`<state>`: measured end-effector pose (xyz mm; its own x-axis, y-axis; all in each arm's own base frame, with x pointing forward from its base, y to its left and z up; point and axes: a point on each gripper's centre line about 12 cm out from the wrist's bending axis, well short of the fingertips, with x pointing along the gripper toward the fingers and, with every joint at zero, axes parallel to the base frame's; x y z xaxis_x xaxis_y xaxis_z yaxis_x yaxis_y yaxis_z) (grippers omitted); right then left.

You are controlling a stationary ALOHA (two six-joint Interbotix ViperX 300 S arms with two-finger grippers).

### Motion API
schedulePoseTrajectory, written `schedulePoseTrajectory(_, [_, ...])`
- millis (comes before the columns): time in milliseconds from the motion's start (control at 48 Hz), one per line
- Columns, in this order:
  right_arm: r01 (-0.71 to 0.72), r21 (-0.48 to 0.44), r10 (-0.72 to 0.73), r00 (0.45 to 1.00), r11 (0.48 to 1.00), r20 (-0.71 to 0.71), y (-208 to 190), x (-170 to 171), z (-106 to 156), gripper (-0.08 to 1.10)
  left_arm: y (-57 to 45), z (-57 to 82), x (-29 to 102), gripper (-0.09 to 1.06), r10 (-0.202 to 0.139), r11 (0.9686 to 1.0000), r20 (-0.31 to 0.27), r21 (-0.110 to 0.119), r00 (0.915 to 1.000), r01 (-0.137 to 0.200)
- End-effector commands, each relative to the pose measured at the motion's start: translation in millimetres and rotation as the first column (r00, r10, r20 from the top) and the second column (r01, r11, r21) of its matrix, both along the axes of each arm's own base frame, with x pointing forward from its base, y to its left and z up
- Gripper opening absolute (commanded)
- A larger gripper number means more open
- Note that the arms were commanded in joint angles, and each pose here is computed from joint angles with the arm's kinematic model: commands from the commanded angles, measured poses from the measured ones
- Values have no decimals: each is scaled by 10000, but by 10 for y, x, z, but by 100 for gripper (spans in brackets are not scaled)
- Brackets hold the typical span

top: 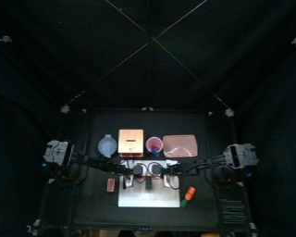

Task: Cut the sushi into 4 pieces with the knife
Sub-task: Cut the sushi into 4 pieces

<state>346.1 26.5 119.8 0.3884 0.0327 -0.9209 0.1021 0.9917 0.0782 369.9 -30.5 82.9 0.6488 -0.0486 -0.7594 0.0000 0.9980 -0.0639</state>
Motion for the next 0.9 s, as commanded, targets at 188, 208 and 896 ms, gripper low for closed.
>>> schedulePoseTrajectory(188, [316,-181,-315,9995,9993,89,-178,-10,10,21,85,-47,-35,27,54,9999,-220,139,9997,-51])
schedulePoseTrajectory(208, [337,-190,-335,9994,9993,120,-189,-8,16,21,96,-43,-35,27,72,9999,-219,147,9997,-69])
schedulePoseTrajectory(896, [415,-203,-369,9813,9989,1892,-238,42,622,21,235,439,-54,27,69,9991,1080,403,9941,-114])
